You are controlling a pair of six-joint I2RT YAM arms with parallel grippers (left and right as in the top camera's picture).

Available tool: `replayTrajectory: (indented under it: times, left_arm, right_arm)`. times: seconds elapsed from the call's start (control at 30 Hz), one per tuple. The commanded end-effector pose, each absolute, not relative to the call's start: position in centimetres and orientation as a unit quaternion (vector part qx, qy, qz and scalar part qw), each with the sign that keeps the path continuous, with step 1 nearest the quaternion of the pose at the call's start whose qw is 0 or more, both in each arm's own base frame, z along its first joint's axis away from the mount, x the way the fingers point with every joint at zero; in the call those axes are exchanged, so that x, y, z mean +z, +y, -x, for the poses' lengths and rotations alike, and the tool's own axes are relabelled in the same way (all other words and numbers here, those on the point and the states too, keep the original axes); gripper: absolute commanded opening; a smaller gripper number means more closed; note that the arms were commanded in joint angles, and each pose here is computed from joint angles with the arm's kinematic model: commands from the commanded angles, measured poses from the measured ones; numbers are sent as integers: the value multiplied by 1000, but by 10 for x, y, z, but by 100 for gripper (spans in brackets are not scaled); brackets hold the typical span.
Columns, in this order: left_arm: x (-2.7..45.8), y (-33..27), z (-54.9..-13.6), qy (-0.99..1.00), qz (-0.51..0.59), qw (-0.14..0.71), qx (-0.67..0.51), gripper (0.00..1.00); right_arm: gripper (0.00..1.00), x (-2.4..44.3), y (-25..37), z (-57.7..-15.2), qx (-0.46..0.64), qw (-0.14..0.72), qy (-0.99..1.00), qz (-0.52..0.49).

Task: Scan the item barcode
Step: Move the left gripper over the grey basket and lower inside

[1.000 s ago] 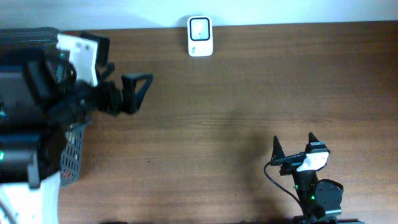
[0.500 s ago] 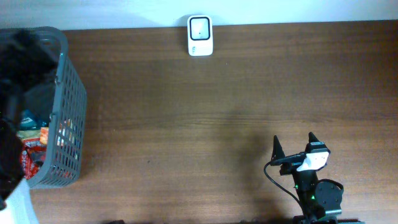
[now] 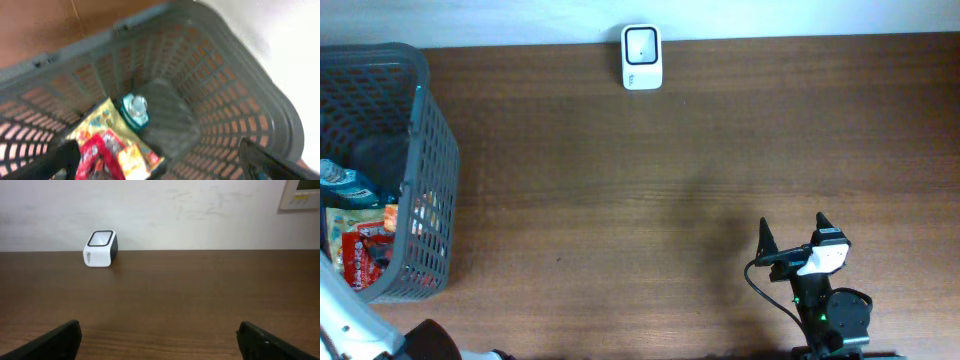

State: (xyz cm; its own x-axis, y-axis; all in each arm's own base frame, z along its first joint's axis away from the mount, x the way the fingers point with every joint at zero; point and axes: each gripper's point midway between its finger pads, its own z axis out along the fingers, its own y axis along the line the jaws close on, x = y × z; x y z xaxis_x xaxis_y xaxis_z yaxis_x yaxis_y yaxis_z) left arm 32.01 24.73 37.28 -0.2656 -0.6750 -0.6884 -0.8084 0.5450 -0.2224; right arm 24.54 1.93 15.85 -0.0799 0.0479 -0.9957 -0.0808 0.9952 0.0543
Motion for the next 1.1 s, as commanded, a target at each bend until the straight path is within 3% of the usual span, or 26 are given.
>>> replayTrajectory:
  times: [0.0,0.2,0.33,0.53,1.07]
  left_arm:
    - [381,247,-322,783,471,400,70,99]
    - [363,252,-323,791,481,371,76,99]
    - [336,272,-303,746,574,316,120,99]
    - [304,285,-296,736,606,259,155,99]
    - [208,294,-344,770,609,169,87,99]
  right_arm:
    - [98,155,20,-245,48,676,735,10]
    - [98,155,20,-245,48,676,735,10]
    - [98,155,20,-245,48,676,735,10]
    - [98,155,20,-245,48,676,735,10]
    - [98,155,20,-245,48,676,735,10]
